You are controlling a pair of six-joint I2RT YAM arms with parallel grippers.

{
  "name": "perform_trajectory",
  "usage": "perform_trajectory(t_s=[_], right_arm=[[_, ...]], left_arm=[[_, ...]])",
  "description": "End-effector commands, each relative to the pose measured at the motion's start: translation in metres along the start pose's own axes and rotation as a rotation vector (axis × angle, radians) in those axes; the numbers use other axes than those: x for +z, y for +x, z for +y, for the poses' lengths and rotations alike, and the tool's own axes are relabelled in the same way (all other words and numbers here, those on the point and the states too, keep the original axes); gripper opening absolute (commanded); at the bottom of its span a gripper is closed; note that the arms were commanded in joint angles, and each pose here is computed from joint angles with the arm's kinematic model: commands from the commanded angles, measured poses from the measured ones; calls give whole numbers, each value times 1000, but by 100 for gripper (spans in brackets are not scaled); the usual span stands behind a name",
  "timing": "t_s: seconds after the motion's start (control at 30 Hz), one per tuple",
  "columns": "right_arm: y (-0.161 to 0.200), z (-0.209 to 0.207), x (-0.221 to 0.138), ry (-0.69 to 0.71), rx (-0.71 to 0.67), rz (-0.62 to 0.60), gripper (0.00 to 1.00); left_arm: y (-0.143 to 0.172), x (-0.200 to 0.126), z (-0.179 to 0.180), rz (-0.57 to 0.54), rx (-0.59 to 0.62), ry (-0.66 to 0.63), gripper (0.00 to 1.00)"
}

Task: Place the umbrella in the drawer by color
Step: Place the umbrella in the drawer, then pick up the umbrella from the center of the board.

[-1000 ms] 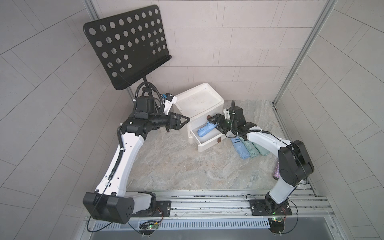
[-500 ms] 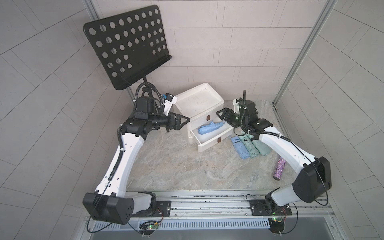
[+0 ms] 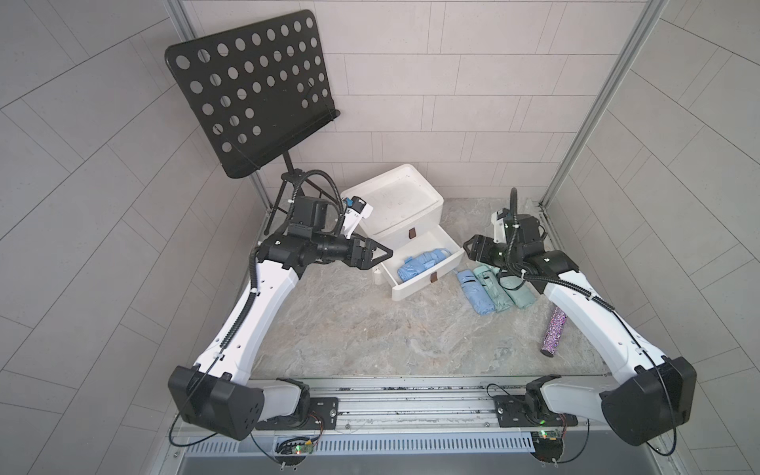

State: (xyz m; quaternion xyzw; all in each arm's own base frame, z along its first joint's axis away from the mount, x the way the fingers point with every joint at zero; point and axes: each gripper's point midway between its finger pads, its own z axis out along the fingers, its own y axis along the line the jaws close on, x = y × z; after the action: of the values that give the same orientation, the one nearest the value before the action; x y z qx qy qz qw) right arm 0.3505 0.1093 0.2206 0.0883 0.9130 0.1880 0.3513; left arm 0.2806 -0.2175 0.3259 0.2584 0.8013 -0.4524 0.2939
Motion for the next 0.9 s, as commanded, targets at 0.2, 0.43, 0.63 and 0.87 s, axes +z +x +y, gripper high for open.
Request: perform_trajectory(t_s=[0.2, 0.43, 0.63, 0.87], right_arm=[[66, -59, 18, 204, -82, 178, 77], [96, -77, 43, 248, -84, 288, 75], [105, -86, 59, 280, -88, 319, 75], [112, -94, 74, 306, -93, 349, 74]], left_arm=[[21, 11, -6, 48, 3, 41, 89], [23, 14, -1, 40, -7, 32, 89], [23, 13, 0, 36, 1, 21, 89], [23, 13, 0, 36, 3, 25, 89]])
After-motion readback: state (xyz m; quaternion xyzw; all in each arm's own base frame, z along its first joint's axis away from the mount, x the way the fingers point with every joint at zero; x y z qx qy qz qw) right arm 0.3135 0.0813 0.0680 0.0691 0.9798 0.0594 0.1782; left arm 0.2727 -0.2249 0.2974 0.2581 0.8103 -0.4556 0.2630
